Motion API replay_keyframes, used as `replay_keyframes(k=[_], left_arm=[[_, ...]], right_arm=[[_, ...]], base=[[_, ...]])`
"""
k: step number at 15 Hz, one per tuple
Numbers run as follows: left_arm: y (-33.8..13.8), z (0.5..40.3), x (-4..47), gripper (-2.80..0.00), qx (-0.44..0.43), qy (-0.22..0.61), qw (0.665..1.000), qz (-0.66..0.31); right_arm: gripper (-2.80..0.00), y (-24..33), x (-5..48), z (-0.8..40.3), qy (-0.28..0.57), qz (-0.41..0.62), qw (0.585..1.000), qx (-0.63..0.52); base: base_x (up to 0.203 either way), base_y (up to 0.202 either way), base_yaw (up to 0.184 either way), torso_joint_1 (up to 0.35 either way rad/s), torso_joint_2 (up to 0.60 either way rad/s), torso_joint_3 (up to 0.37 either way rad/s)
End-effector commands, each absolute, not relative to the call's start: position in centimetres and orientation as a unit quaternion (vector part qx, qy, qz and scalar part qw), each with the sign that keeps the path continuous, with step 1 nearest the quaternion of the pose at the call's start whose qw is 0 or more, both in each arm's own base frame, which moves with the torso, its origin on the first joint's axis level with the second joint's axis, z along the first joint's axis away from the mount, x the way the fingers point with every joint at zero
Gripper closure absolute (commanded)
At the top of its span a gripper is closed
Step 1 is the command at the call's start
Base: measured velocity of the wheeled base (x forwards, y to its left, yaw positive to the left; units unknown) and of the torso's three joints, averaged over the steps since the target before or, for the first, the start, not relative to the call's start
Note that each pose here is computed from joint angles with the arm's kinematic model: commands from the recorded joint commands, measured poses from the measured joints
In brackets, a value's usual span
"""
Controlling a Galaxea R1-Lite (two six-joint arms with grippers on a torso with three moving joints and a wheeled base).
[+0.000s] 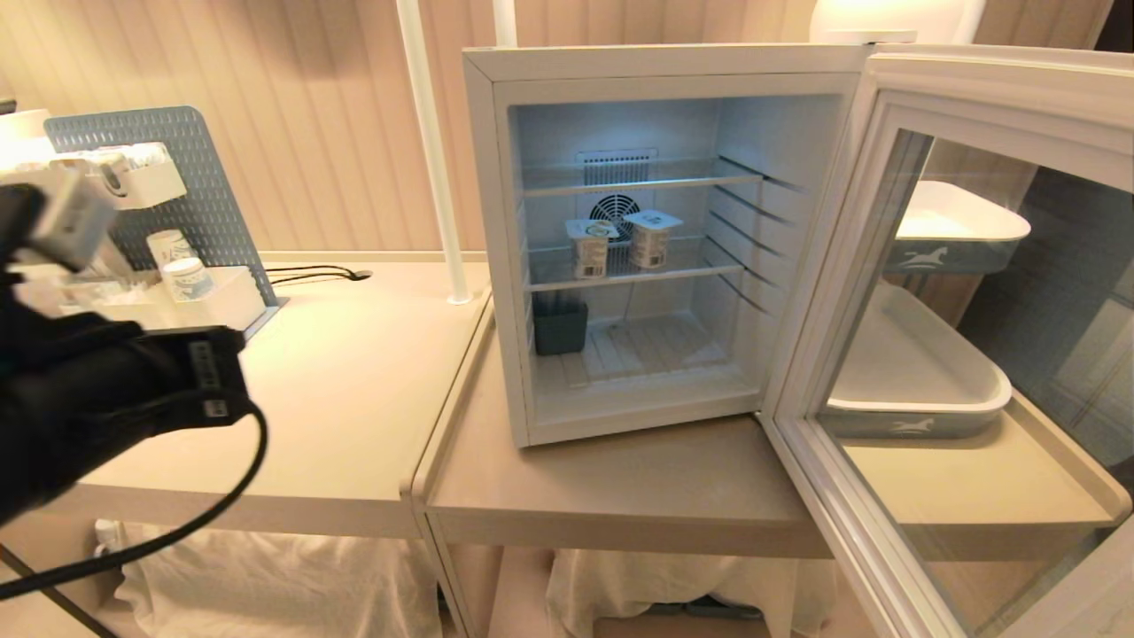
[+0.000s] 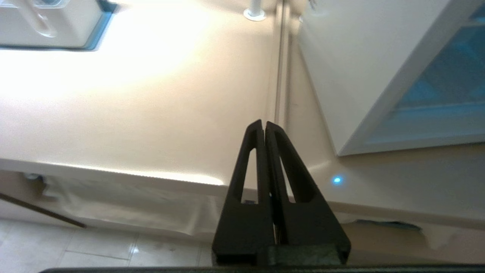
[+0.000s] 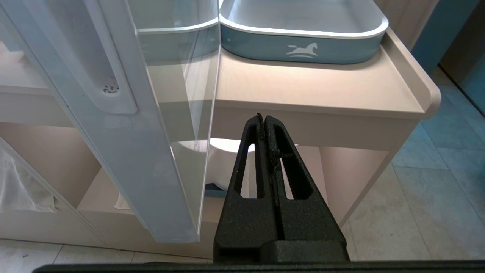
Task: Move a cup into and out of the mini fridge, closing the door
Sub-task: Take the yoghurt out of the freezer
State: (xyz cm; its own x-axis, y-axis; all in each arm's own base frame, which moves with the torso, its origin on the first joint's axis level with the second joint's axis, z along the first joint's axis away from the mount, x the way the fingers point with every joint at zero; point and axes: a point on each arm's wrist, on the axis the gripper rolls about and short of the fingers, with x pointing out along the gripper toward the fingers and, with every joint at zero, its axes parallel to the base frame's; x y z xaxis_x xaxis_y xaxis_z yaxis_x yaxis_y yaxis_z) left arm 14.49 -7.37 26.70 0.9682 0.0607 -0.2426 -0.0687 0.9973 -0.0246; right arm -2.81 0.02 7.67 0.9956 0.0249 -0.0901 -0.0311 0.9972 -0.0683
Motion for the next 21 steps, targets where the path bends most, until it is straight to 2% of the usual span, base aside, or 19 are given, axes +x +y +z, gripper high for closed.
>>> replay_keyframes(k=[1,3,5,9,12,14,16,18,20,21], left_arm=[[-4.0,27.3,9.6,0.00,-0.044,0.078,0.995,0.052],[-2.5,25.2,7.2,0.00,-0.029,0.082,0.994,0.064],[-0.4,23.9,4.0,0.00,-0.007,0.052,0.994,0.092],[1.9,20.3,-2.5,0.00,0.038,0.017,0.978,0.205],[1.9,18.3,-4.0,0.00,-0.027,0.065,0.964,0.258],[1.7,20.0,-5.7,0.00,-0.033,0.056,0.961,0.267],[0.9,18.5,-7.1,0.00,-0.036,0.071,0.964,0.255],[0.7,14.5,-7.8,0.00,-0.022,0.075,0.977,0.198],[0.6,10.4,-5.5,0.00,-0.007,0.086,0.986,0.145],[0.4,9.3,-3.9,0.00,0.000,0.054,0.993,0.101]], right_arm=[[0.00,0.0,-2.8,7.6,0.046,0.015,0.998,-0.035],[0.00,0.0,-2.8,7.6,0.046,0.015,0.998,-0.036],[0.00,0.0,-2.8,7.6,0.046,0.015,0.998,-0.036],[0.00,0.0,-2.8,7.6,0.046,0.015,0.998,-0.036],[0.00,0.0,-2.8,7.7,0.047,0.015,0.998,-0.036],[0.00,0.0,-2.8,7.7,0.047,0.015,0.998,-0.036],[0.00,0.0,-2.8,7.6,0.048,0.015,0.998,-0.036],[0.00,0.0,-2.8,7.7,0.047,0.015,0.998,-0.036],[0.00,0.0,-2.8,7.6,0.048,0.015,0.998,-0.036],[0.00,0.0,-2.8,7.7,0.047,0.015,0.998,-0.036]], base=[[0.000,0.000,0.000,0.000,0.00,0.000],[0.000,0.000,0.000,0.000,0.00,0.000],[0.000,0.000,0.000,0.000,0.00,0.000],[0.000,0.000,0.000,0.000,0.00,0.000],[0.000,0.000,0.000,0.000,0.00,0.000],[0.000,0.000,0.000,0.000,0.00,0.000],[0.000,0.000,0.000,0.000,0.00,0.000],[0.000,0.000,0.000,0.000,0.00,0.000],[0.000,0.000,0.000,0.000,0.00,0.000],[0.000,0.000,0.000,0.000,0.00,0.000]])
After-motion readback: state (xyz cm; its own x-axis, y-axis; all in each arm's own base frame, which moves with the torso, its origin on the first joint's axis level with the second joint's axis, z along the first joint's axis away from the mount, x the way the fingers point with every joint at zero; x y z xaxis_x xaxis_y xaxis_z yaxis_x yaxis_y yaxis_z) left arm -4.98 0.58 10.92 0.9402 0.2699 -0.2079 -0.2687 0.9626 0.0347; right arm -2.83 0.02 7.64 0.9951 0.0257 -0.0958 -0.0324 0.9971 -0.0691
